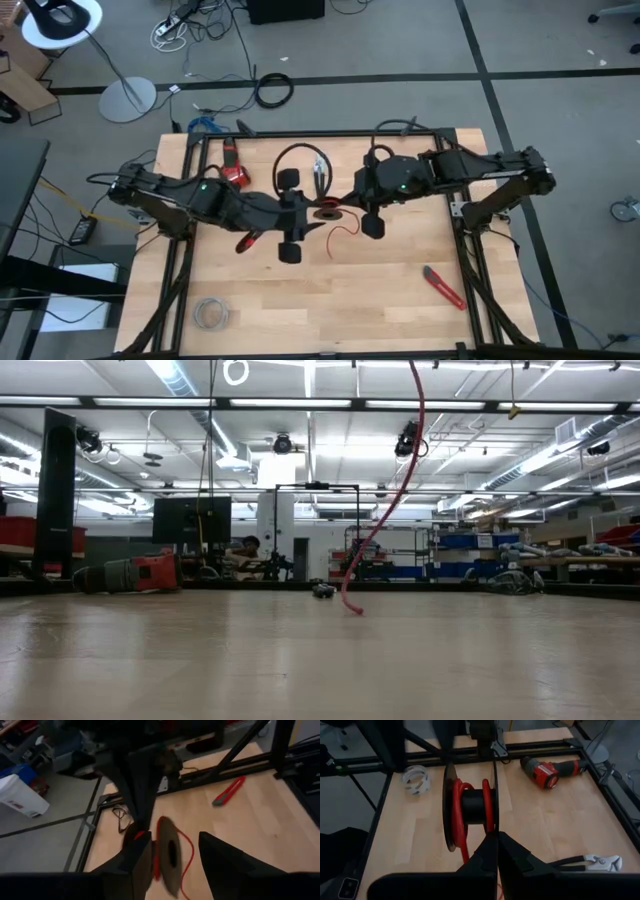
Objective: Coil cords
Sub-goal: Coil the red wire onto the black spool
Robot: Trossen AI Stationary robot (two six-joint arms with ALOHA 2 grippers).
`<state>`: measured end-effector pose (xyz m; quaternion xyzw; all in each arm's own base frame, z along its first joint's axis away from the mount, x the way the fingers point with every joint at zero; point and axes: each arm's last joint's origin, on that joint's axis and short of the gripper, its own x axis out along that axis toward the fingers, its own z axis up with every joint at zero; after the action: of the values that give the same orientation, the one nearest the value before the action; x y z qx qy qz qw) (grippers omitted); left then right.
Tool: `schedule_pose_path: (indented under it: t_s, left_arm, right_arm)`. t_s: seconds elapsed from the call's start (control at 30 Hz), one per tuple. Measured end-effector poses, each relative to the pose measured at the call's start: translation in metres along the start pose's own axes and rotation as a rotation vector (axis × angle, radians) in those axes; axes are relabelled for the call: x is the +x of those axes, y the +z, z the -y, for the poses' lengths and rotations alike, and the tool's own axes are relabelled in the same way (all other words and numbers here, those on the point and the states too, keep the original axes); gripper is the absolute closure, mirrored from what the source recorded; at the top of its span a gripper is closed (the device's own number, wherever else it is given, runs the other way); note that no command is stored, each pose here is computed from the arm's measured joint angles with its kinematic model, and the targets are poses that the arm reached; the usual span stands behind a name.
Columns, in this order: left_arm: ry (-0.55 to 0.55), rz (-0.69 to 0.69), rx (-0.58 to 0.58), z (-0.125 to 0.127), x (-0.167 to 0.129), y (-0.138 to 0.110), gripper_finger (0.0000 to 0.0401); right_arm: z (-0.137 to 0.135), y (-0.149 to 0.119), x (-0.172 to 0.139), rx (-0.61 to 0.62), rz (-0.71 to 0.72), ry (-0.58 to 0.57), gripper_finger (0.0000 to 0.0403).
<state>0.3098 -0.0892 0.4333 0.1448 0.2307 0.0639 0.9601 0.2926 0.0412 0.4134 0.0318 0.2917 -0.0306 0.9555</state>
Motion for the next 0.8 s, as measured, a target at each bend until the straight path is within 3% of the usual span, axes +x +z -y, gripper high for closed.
schedule_pose_path:
  t_s: [0.4, 0.53, 0.8]
  left_arm:
    - [-0.001, -0.049, -0.010, -0.0019, 0.0008, -0.0050, 0.0250]
    - [-0.001, -0.046, -0.015, -0.0020, 0.0008, -0.0047, 0.0283]
    - [0.000, -0.044, -0.013, -0.0021, 0.0007, -0.0044, 0.0386]
  right_arm:
    - [-0.0032, 0.0050, 0.0042, -0.024, 0.050, 0.013, 0.0403]
    - [-0.0035, 0.0068, 0.0041, -0.025, 0.069, 0.015, 0.0403]
    - [-0.0036, 0.0077, 0.0040, -0.034, 0.080, 0.004, 0.0403]
